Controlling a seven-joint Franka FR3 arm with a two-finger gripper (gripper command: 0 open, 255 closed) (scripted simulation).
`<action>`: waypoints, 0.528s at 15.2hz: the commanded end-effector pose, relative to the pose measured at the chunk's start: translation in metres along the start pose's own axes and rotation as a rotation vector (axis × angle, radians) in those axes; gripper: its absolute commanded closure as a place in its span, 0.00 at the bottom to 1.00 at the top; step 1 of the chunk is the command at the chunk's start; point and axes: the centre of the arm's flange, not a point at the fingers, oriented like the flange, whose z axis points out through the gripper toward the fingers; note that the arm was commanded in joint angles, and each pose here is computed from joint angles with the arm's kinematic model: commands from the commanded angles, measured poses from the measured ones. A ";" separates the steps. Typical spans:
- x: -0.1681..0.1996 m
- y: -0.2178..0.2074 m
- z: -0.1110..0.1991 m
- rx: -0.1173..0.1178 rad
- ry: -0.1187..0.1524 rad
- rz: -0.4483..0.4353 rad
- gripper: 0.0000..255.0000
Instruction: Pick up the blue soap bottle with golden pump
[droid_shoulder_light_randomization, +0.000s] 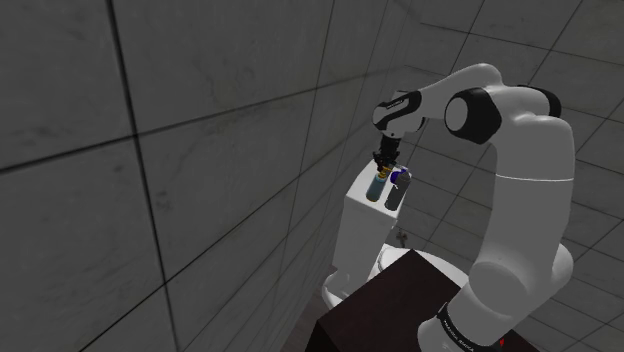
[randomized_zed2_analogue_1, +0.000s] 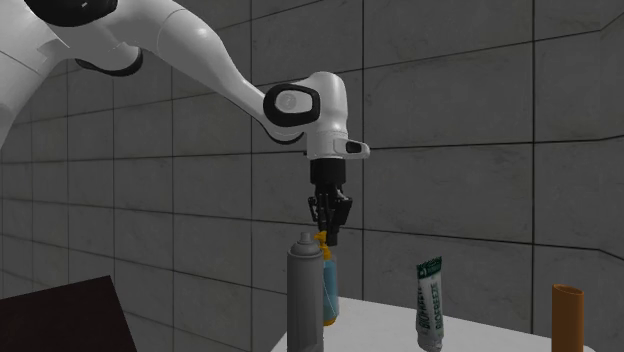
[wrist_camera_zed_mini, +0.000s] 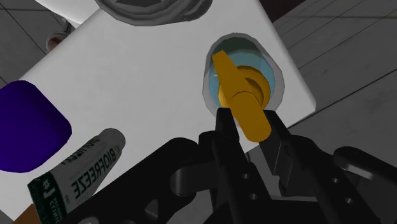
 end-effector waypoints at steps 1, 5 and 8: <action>-0.002 0.001 -0.006 0.001 -0.003 0.000 1.00; -0.002 0.002 -0.027 0.001 -0.003 0.000 1.00; -0.003 0.003 -0.043 0.001 -0.003 0.000 1.00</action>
